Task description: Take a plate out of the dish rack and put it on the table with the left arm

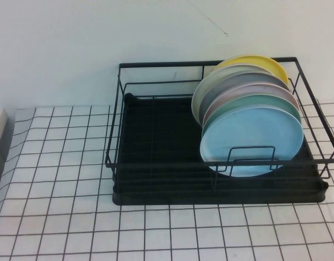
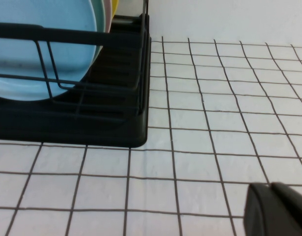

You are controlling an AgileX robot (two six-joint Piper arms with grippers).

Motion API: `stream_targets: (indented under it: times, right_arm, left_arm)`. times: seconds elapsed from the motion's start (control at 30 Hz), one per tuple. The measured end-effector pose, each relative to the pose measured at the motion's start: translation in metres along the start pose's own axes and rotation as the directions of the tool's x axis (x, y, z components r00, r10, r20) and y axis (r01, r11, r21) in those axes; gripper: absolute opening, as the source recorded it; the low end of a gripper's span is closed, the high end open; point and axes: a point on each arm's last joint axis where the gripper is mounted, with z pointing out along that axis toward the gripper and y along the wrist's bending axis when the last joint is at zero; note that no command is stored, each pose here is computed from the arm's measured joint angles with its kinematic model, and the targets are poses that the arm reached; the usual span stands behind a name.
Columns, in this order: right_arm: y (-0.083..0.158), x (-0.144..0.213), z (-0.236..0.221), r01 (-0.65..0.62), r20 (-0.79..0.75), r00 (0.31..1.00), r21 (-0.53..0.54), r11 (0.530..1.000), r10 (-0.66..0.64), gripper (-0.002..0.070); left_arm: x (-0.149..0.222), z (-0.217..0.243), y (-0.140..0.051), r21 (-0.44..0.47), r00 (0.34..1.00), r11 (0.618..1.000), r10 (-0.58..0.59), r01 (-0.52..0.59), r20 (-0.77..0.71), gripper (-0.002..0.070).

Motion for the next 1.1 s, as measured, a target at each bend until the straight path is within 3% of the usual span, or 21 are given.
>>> stream_targets:
  times: [0.2, 0.4, 0.53, 0.67, 0.8, 1.03, 1.1]
  right_arm:
    - [0.000, 0.000, 0.000, 0.000, 0.000, 1.000, 0.000, 1.000, 0.000, -0.0003]
    - [0.000, 0.000, 0.000, 0.000, 0.000, 1.000, 0.000, 1.000, 0.000, -0.0003]
    - [0.000, 0.000, 0.000, 0.000, 0.000, 1.000, 0.000, 1.000, 0.000, -0.0003]
    - [0.000, 0.000, 0.000, 0.000, 0.000, 1.000, 0.000, 1.000, 0.000, -0.0003]
    - [0.000, 0.000, 0.000, 0.000, 0.000, 1.000, 0.000, 1.000, 0.000, -0.0003]
    - [0.000, 0.000, 0.000, 0.000, 0.000, 1.000, 0.000, 1.000, 0.000, -0.0003]
    - [0.000, 0.000, 0.000, 0.000, 0.000, 1.000, 0.000, 1.000, 0.000, -0.0003]
  left_arm:
    - [-0.033, 0.018, -0.020, 0.090, 0.965, 0.996, 0.043, -0.020, -0.261, -0.0003]
    - [-0.064, 0.064, -0.040, 0.215, 0.825, 0.972, 0.194, -0.090, -0.531, -0.0003]
    - [-0.063, 0.103, -0.054, 0.358, 0.736, 0.929, 0.306, -0.092, -0.604, -0.0003]
    - [-0.053, 0.144, -0.076, 0.557, 0.714, 0.830, 0.406, -0.027, -0.570, -0.0003]
    - [-0.031, 0.182, -0.101, 0.707, 0.753, 0.707, 0.458, 0.014, -0.472, -0.0003]
    - [0.024, 0.225, -0.162, 0.856, 0.761, 0.514, 0.533, 0.055, -0.369, -0.0003]
    - [0.041, 0.233, -0.179, 0.877, 0.753, 0.474, 0.547, 0.082, -0.366, 0.0001]
